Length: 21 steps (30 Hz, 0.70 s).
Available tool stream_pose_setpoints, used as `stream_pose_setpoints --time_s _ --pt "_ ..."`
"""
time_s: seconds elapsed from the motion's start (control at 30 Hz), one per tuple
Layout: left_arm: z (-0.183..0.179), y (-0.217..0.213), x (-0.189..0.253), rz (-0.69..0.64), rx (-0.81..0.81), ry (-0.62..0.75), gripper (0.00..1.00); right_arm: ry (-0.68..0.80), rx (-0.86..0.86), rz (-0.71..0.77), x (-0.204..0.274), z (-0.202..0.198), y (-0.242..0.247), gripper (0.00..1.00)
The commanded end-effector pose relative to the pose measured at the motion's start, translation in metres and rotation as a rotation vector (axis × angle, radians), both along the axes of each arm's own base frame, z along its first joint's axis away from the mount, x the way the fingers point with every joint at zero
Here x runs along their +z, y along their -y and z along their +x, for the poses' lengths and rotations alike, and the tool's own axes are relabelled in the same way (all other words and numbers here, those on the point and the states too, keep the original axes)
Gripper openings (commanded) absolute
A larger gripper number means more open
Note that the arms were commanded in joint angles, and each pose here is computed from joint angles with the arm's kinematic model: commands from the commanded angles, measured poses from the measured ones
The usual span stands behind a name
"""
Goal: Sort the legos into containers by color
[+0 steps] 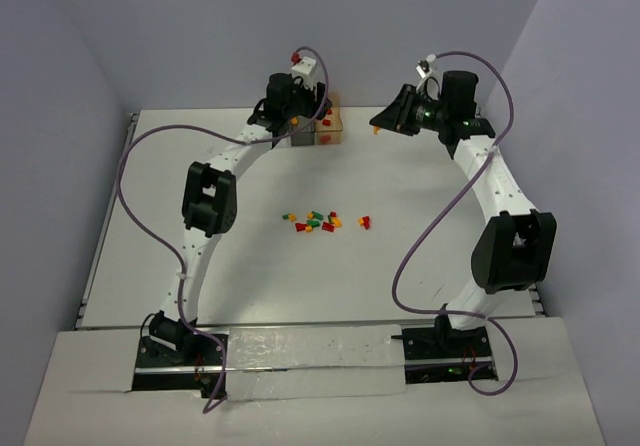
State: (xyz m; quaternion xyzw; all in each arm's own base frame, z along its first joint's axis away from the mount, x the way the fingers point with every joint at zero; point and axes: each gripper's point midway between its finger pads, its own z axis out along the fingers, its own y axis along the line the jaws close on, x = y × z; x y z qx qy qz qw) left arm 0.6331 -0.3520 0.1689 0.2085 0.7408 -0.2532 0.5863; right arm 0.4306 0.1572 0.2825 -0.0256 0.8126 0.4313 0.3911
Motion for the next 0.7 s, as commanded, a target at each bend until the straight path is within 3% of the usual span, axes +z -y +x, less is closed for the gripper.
stream_pose_setpoints --time_s 0.0,0.23,0.4,0.53,0.67 --pt "-0.004 -0.058 0.116 -0.173 0.037 0.071 0.75 0.157 -0.059 -0.152 0.022 0.038 -0.008 0.00" --pt "-0.055 -0.165 0.145 -0.126 0.143 -0.008 0.98 0.217 -0.117 -0.314 -0.002 0.108 -0.049 0.00" --pt "-0.095 -0.225 0.132 -0.074 0.383 -0.095 0.99 0.224 -0.128 -0.363 -0.040 0.148 -0.092 0.00" --pt "-0.139 -0.252 0.117 -0.135 0.394 -0.154 0.99 0.274 -0.228 -0.308 -0.043 0.174 -0.122 0.00" --pt "-0.153 -0.271 0.103 -0.184 0.395 -0.214 0.99 0.313 -0.312 -0.287 -0.055 0.185 -0.140 0.00"
